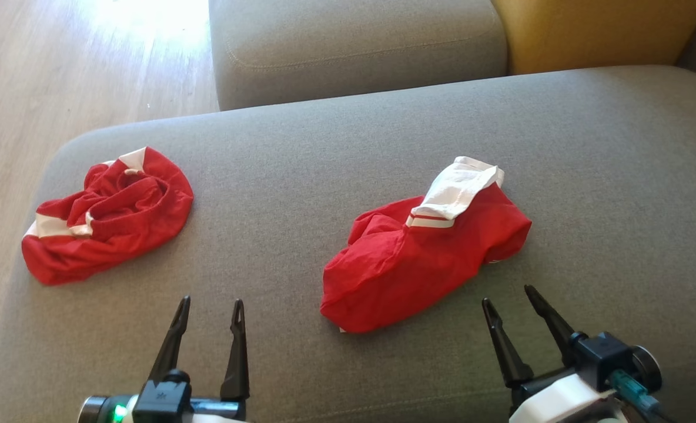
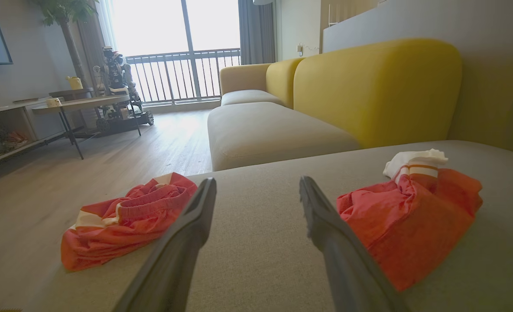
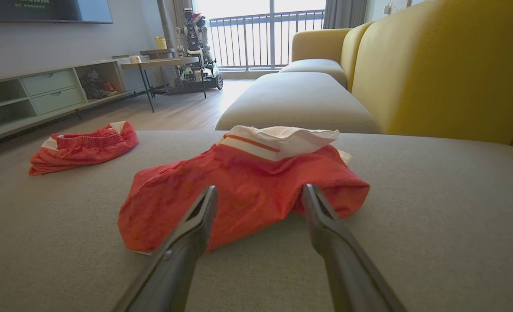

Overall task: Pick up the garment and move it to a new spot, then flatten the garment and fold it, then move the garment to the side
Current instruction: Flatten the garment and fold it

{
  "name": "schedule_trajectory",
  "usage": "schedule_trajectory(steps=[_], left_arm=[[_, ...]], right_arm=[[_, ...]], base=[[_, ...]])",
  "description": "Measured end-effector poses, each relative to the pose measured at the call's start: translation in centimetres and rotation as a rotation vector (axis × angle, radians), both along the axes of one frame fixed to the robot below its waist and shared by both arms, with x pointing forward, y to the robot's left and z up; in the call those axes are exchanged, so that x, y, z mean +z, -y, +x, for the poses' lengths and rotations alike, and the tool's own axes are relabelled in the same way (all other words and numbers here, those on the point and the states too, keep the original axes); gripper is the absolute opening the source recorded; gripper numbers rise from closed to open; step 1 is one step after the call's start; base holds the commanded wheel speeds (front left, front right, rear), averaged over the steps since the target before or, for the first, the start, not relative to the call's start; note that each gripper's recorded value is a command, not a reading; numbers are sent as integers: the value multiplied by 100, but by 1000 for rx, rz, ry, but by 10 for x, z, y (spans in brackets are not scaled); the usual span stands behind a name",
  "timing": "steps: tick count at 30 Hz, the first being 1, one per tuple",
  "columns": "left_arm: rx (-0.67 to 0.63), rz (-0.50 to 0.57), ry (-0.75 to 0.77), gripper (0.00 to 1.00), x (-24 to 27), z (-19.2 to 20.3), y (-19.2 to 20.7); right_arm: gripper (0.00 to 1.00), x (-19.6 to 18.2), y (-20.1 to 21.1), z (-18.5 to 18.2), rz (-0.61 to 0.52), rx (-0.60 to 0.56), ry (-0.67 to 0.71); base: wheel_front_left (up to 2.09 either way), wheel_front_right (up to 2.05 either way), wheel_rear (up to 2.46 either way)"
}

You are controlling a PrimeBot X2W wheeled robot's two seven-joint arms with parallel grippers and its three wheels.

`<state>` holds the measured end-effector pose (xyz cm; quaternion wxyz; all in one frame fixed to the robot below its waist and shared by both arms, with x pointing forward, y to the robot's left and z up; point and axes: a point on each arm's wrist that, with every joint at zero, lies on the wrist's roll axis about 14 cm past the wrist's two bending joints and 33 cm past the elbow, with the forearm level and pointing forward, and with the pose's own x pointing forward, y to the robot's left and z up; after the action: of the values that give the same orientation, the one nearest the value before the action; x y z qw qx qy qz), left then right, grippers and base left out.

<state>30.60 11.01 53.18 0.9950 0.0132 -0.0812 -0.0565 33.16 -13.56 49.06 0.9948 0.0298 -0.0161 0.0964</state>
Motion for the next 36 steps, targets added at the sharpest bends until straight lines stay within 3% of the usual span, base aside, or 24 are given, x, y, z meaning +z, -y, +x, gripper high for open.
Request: schedule_trajectory(steps=[24,29,35,36], left_arm=[[10,-17,-30,100,-9,0,-5],[-159,-1,-95,100,-29,8,31],[-489,52,-32,100,-12,49,113],[-489,52,-32,100,-12,49,113]], right_arm=[[100,9,4,0,13,-15,29],[100,12,7,-1,15,-25,36],[100,24,19,6,12,-65,72],[100,24,19,6,12,-65,72]], base=[[0,0,0],[0,0,0],[0,0,0],[0,0,0]])
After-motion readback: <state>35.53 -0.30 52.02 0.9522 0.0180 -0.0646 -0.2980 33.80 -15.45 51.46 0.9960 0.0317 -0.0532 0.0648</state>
